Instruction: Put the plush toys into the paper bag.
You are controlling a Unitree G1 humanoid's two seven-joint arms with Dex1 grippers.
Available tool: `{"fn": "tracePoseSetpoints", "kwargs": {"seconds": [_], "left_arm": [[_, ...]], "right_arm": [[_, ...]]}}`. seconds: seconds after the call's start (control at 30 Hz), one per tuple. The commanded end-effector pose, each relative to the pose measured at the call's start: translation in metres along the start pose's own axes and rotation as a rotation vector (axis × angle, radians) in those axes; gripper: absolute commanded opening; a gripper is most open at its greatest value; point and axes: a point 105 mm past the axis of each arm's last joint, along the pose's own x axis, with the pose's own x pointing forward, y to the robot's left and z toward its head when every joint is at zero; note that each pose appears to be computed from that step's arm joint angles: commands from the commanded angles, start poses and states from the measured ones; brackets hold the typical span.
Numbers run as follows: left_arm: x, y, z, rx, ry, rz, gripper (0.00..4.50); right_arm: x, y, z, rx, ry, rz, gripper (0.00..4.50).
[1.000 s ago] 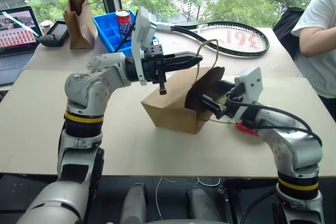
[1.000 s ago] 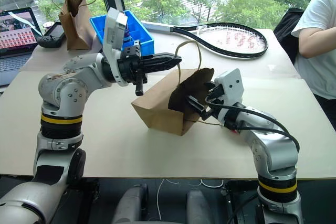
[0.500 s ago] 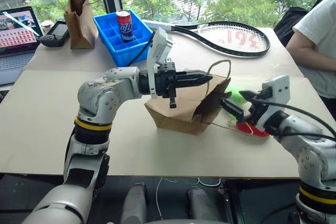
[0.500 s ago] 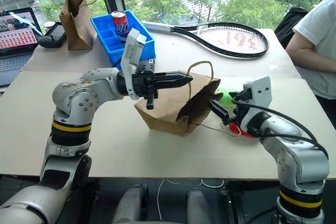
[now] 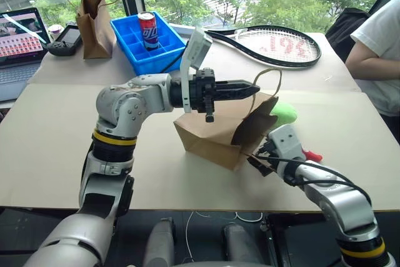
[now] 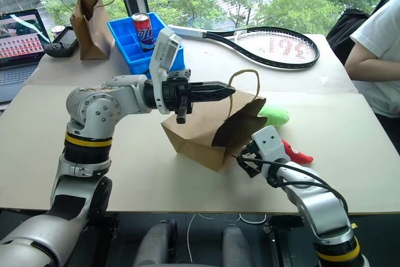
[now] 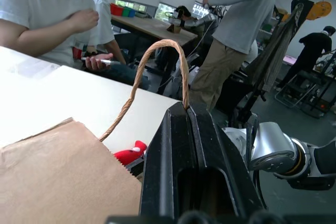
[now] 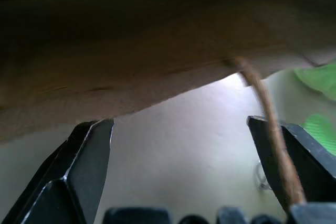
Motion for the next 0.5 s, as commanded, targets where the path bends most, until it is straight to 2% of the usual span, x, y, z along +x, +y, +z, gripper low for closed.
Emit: {"fn": "tracePoseSetpoints", "kwargs": {"seconds": [0.03,0.27,0.43,0.5], "left_arm": [[0.004,-0.003,0.015,0.083,0.009,-0.025,0.00],[0.002,0.002,0.015,0.202,0.098,-0.027,0.00],[-0.007,0.007,-0.009,0.265,0.209,-0.003,0.00],[-0.011,0.009,-0.030,0.261,0.256,0.010,0.00]], "right_arm": [[0.021,0.015,0.010,-0.145,-0.015,0.034,4.49],[0.062,0.049,0.013,-0.224,-0.029,0.163,4.49],[0.073,0.062,0.012,-0.147,-0.049,0.226,4.49],[0.069,0.059,0.000,-0.150,-0.012,0.224,4.49]]}}
